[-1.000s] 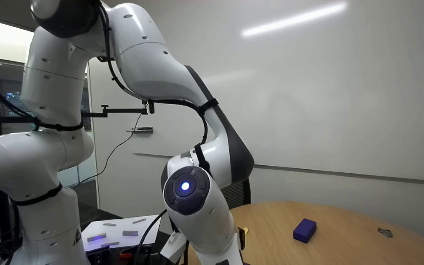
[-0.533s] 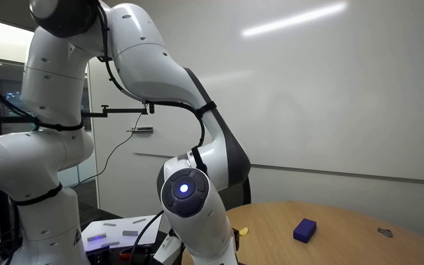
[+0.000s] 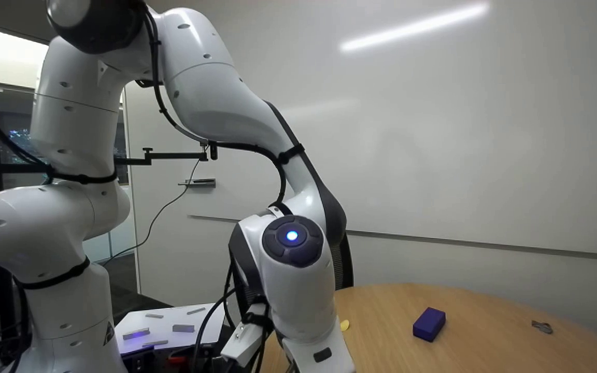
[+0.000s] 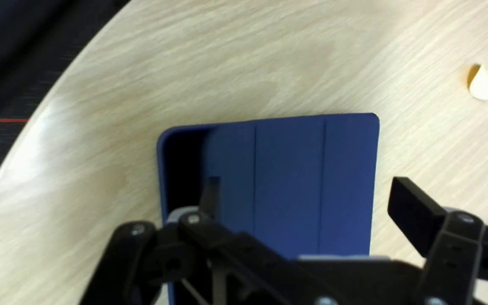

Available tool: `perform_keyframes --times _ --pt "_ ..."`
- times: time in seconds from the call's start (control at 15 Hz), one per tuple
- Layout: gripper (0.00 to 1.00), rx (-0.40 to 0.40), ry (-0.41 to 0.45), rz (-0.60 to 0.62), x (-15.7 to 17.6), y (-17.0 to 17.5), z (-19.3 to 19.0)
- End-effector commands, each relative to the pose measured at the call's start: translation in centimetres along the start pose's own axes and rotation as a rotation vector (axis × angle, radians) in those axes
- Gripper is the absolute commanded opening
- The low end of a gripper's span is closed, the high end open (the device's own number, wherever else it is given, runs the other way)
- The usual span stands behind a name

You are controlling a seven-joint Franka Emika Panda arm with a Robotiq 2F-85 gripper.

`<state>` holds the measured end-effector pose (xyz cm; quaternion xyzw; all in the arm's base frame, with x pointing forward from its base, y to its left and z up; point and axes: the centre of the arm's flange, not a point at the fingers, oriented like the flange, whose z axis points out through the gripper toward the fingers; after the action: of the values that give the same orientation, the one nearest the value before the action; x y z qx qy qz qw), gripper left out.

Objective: Cover the tablet with its purple cover

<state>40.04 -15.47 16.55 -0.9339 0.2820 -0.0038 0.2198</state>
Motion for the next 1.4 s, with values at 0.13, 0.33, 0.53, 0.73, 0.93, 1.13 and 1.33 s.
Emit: perform_keyframes --times 0.13,0.33,0.53,0.73,0.93,1.13,1.33 --pt "1.0 -0.272 0.042 -0.103 -1.6 -7.0 -5.4" --pt "1.0 -0.423 0.07 -0.19 -3.1 -11.2 -6.2" --pt "1.0 -0.536 0.088 -0.264 -4.3 -14.6 -5.3" --pt "1.0 -0.617 0.121 -0.298 -4.8 -18.0 -4.9" --pt "1.0 -0.691 0.133 -0.312 -6.7 -22.3 -5.6" --pt "1.0 -0.75 0.128 -0.346 -9.5 -26.2 -7.4" --pt "1.0 -0.746 0.131 -0.377 -9.9 -26.5 -6.5"
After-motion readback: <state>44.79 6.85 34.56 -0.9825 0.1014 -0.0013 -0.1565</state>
